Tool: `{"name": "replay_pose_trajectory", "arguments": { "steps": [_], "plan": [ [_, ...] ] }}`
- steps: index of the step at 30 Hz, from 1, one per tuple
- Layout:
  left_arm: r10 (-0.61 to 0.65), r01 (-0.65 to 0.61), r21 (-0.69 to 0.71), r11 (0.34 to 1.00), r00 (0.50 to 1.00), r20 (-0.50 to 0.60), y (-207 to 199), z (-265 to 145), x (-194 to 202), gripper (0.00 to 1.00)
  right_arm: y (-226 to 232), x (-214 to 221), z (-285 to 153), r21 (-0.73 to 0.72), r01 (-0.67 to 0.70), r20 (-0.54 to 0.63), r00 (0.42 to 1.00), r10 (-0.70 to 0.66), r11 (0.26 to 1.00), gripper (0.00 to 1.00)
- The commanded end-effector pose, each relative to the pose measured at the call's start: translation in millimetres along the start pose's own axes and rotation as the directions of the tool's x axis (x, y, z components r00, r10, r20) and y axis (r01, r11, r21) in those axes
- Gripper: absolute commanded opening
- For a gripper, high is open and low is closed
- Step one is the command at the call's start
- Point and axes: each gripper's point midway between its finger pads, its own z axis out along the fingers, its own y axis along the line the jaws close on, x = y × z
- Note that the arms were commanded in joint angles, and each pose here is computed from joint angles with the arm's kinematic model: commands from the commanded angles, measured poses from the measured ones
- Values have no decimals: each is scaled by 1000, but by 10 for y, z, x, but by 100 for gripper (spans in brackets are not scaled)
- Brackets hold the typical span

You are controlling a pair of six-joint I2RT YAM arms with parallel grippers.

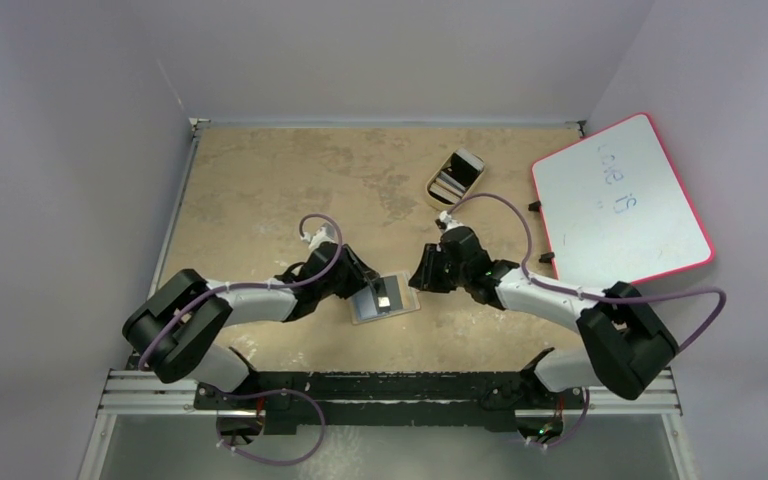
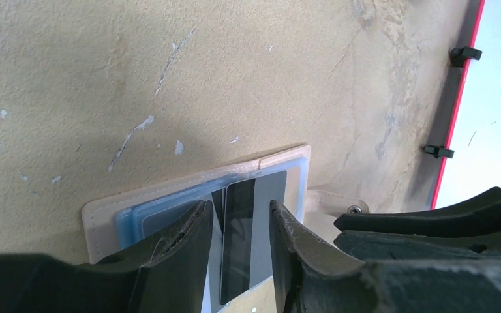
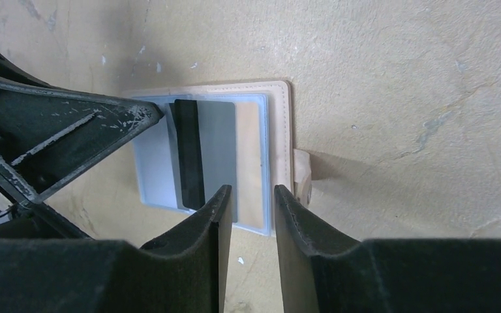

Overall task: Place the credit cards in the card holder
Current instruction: Insert the credit card into the card holder.

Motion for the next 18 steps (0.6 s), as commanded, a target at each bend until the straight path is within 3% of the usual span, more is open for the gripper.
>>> {"name": "replay_pose_trajectory", "arguments": {
  "steps": [1, 18],
  "plan": [
    [26, -26, -5, 1000, 1000, 0, -36, -40, -21, 38, -15, -46, -37, 28, 31, 8, 999, -32, 999, 33],
    [-39, 47, 73, 996, 994, -104, -137, 145, 243, 40, -85, 144, 177, -5, 11, -32, 999, -11, 1000, 32]
  ]
}}
